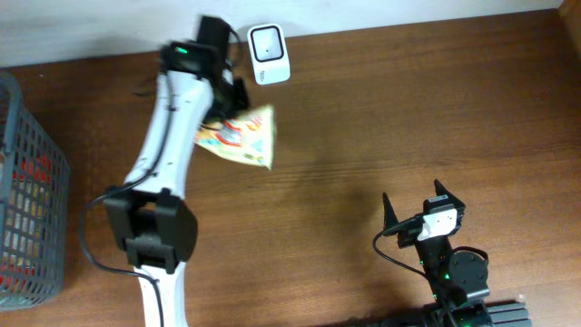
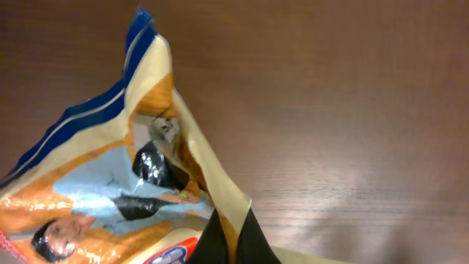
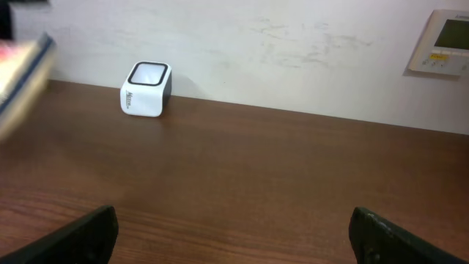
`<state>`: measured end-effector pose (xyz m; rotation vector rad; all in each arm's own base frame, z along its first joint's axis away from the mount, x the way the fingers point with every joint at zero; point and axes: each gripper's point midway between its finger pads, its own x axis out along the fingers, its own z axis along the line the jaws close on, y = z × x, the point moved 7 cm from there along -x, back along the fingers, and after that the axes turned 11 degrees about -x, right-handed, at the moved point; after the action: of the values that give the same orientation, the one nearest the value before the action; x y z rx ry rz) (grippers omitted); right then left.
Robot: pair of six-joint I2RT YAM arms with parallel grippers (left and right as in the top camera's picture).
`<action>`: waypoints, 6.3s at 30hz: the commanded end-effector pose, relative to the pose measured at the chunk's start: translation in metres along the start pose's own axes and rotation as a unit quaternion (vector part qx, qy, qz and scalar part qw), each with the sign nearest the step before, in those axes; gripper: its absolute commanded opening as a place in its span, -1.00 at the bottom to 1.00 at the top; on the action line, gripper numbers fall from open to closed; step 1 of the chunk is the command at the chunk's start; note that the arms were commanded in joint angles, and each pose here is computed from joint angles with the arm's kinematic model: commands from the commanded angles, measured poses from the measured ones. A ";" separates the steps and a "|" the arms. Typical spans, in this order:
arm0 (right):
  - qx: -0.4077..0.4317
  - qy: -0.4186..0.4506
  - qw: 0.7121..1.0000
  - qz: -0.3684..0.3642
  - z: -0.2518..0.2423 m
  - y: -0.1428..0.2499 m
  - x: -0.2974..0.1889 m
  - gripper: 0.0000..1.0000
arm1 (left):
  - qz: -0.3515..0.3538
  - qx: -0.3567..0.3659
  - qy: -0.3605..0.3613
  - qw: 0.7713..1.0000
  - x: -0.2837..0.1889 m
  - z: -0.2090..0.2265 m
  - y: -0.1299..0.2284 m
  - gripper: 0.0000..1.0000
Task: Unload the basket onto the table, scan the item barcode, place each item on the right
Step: 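Lift the snack bag out and drop it on the table center, then reach into the basket and grasp the red spaghetti pack, left gripper, then place the spaghetti pack beside the snack bag and release, then grasp the white wipes pack in the basket with the left gripper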
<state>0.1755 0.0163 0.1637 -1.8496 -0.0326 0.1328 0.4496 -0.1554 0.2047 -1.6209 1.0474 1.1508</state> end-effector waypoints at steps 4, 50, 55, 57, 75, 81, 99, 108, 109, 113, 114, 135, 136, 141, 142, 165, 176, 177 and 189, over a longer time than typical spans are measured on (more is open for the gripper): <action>-0.002 0.001 1.000 0.002 0.000 0.003 0.000 0.97 | 0.041 0.029 0.039 0.998 0.026 -0.031 0.034 0.64; -0.002 0.001 1.000 0.002 0.000 0.003 0.000 0.97 | -0.102 -0.223 -0.123 0.962 -0.051 0.465 -0.004 1.00; -0.002 0.001 1.000 0.002 0.000 0.003 0.000 0.97 | -0.099 -0.195 -0.126 0.968 -0.026 0.469 0.003 1.00; -0.002 0.001 1.000 0.002 0.000 0.003 0.000 0.97 | -0.096 -0.186 -0.126 0.970 -0.018 0.471 0.005 1.00; -0.002 0.001 1.000 0.002 0.000 0.003 0.000 0.97 | -0.060 -0.174 -0.123 0.975 0.033 0.483 0.013 -0.37; -0.002 0.001 1.000 0.002 0.000 0.003 0.000 0.97 | -0.075 -0.171 -0.127 0.974 0.023 0.484 0.004 -0.92; -0.002 0.001 1.000 0.002 0.000 0.003 0.000 0.97 | -0.417 -0.189 -0.094 0.884 -0.288 0.393 -0.032 -1.00; -0.002 0.001 1.000 0.002 0.000 0.003 0.000 0.97 | -0.580 -0.039 -0.004 0.814 -0.396 0.257 0.007 -1.00; -0.002 0.001 1.000 0.002 0.000 0.003 0.000 0.97 | -0.586 -0.012 0.017 0.810 -0.401 0.232 0.013 -1.00; -0.002 0.001 1.000 0.002 0.000 0.003 0.000 0.97 | -0.553 0.060 0.094 0.826 -0.389 0.162 0.028 -1.00; -0.002 0.001 1.000 0.002 0.000 0.003 0.000 0.97 | -0.538 0.067 0.104 0.834 -0.381 0.154 0.029 -1.00; -0.002 0.001 1.000 0.002 0.000 0.003 0.000 0.97 | 0.005 0.002 0.013 1.000 0.012 0.072 0.048 -0.72; -0.002 0.001 1.000 0.002 0.000 0.003 0.000 0.97 | 0.005 0.004 0.014 1.000 0.015 0.072 0.049 -0.27; -0.002 0.001 1.000 0.002 0.000 0.003 0.000 0.97 | -0.039 0.010 0.037 0.998 -0.013 0.060 0.030 0.98; -0.002 0.001 1.000 0.002 0.000 0.003 0.000 0.97 | -0.055 0.010 0.045 0.997 -0.026 0.057 0.024 0.98; -0.002 0.001 1.000 0.002 0.000 0.003 0.000 0.98 | -0.395 -0.318 -0.274 0.817 -0.283 0.340 0.010 0.99; -0.002 0.001 1.000 0.002 0.000 0.003 0.000 0.97 | -0.270 -0.275 -0.309 0.869 -0.171 0.444 -0.014 0.99; -0.002 0.001 1.000 0.002 0.000 0.003 0.000 0.97 | -0.264 -0.271 -0.302 0.875 -0.165 0.452 -0.015 0.99; -0.002 0.001 1.000 0.002 0.000 0.003 0.000 0.97 | -0.162 -0.154 -0.269 0.937 -0.068 0.514 -0.024 0.82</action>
<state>0.1755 0.0164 0.1637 -1.8499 -0.0333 0.1333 0.3329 0.3437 0.1987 -1.5348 0.1556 1.4681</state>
